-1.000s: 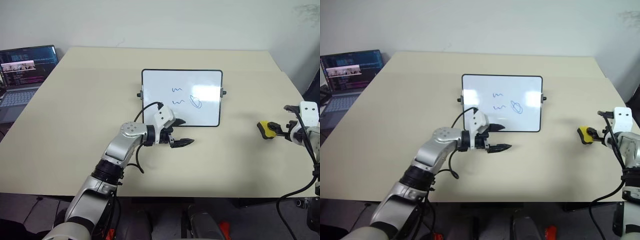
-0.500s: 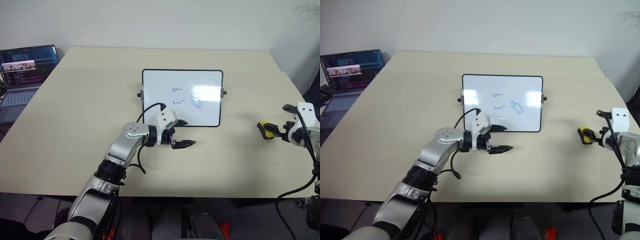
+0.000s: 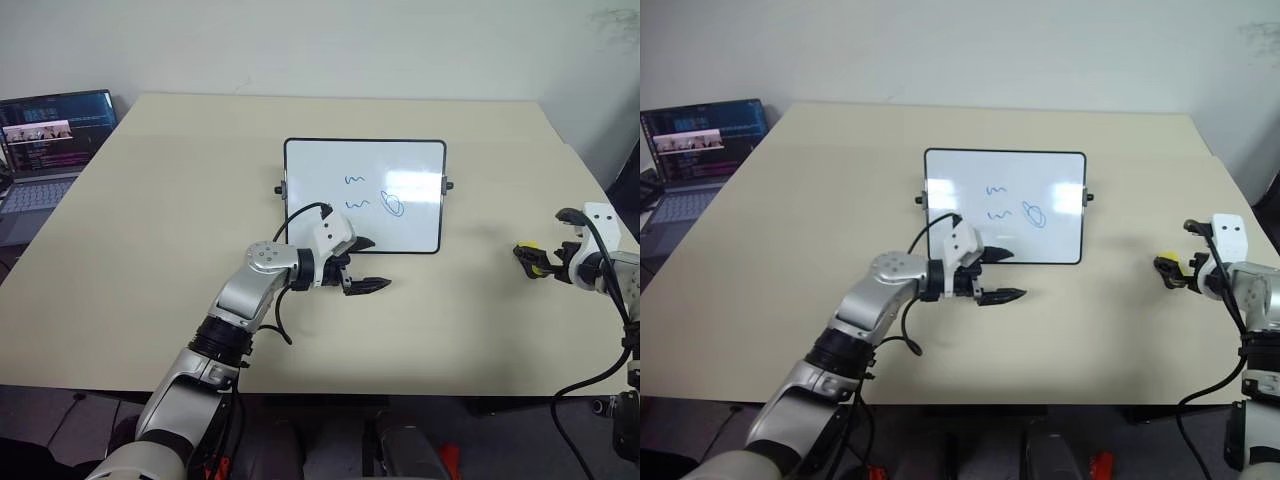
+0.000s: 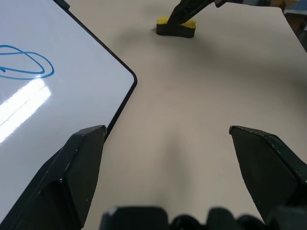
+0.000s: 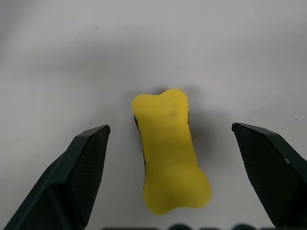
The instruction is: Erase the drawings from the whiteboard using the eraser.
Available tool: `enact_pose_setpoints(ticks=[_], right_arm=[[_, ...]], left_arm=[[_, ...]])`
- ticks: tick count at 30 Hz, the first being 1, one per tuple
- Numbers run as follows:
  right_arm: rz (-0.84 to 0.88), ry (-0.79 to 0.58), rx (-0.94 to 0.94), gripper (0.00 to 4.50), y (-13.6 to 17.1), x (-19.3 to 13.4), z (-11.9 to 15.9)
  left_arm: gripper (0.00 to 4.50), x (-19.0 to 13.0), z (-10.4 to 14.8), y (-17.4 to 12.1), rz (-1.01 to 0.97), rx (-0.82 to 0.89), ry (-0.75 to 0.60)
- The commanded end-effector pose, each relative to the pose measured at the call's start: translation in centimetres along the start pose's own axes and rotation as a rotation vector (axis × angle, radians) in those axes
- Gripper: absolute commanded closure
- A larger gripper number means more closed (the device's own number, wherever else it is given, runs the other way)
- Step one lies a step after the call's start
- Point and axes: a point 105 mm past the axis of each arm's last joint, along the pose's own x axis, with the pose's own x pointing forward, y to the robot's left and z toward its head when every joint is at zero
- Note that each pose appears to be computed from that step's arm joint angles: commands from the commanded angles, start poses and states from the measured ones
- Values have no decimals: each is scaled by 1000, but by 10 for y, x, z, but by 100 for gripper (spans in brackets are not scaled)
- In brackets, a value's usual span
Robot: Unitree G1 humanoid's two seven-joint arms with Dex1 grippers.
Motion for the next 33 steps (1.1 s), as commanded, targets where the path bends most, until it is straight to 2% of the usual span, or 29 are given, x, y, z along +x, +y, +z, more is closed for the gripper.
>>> enact_pose_setpoints(ticks=[1,6,7,24,33], right_arm=[[-18,-33,-32,2,-5,-4,10],[-19,-28,-33,2,-6,-2,8],[-19,-28,-32,19,-6,-2,8],[36,-70,-30,19,5,1,12],[14,-85,-30,19,3,5,3]], left_arm=[[0,-4,12,4,19,38,-29],[0,-5,11,4,28,38,-27],[0,-6,11,5,29,37,-27],[0,-7,12,5,36,35,-28],[0,-9,11,5,34,36,-25]])
